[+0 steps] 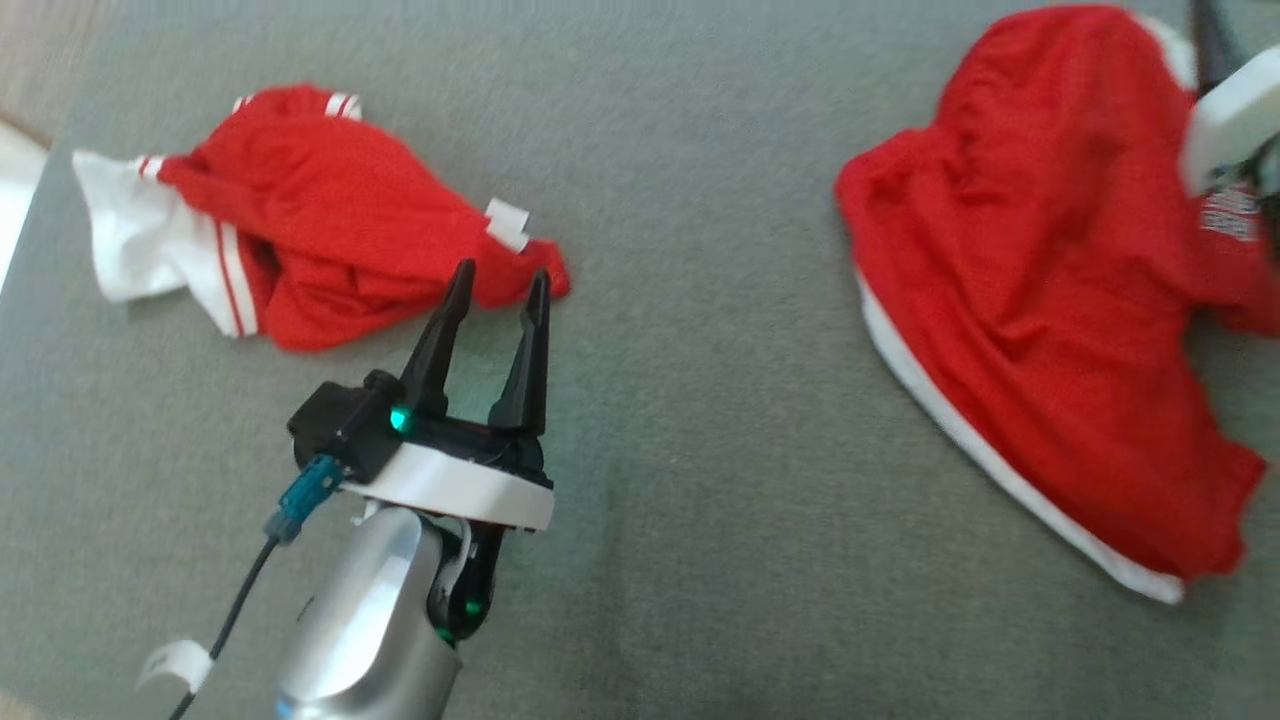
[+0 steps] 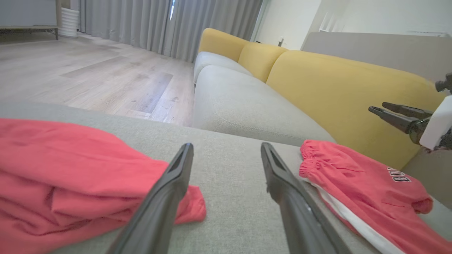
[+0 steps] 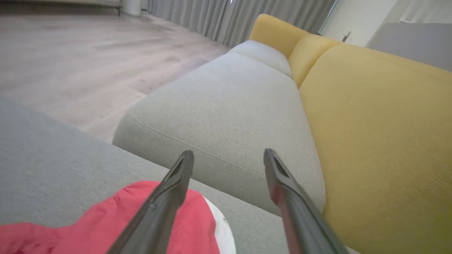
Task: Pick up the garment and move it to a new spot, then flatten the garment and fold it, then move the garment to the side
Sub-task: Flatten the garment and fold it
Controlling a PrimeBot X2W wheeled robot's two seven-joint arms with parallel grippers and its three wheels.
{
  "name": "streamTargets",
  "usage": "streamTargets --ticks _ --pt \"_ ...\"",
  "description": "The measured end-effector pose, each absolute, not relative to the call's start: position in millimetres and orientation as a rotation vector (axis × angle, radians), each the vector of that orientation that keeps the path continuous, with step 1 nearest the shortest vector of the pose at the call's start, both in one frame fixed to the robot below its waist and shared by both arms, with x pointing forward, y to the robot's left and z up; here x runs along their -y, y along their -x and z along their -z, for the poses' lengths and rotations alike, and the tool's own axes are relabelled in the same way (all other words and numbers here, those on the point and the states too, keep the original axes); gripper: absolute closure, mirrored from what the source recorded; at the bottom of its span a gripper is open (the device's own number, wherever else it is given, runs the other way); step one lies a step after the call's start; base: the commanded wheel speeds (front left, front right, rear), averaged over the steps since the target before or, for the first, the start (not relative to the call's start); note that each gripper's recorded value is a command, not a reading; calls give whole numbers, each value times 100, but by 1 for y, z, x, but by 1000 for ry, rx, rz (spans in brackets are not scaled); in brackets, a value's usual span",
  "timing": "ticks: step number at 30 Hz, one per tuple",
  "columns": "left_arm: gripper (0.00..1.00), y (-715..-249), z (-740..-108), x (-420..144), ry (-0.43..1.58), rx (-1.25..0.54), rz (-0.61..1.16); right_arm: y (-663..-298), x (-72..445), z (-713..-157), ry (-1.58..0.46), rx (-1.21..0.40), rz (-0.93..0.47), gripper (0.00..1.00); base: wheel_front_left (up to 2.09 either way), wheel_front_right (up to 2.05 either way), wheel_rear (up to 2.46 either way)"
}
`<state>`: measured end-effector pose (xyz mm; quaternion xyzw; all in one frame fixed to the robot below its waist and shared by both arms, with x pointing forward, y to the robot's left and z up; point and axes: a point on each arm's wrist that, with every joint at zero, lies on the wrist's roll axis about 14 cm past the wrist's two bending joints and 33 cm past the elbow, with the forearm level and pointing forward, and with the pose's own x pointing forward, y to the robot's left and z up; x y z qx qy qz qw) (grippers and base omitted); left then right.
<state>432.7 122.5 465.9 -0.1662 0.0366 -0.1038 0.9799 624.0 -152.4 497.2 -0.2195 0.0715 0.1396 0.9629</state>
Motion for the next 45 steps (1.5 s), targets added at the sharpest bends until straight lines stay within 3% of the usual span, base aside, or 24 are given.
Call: streamTargets --ticks 12,17,26,45 --pt "0 -401 -482 -107 346 -38 246 -526 134 -541 69 78 -196 0 0 0 0" --pt "0 -388 -493 -91 345 -15 294 -436 169 -505 -29 33 -99 0 0 0 0" --pt "0 -376 -490 -79 349 -28 327 -356 174 -448 -148 -111 -59 0 0 0 0" --pt "0 -378 -487 -74 342 -40 344 -348 178 -447 -100 -112 -54 0 0 0 0"
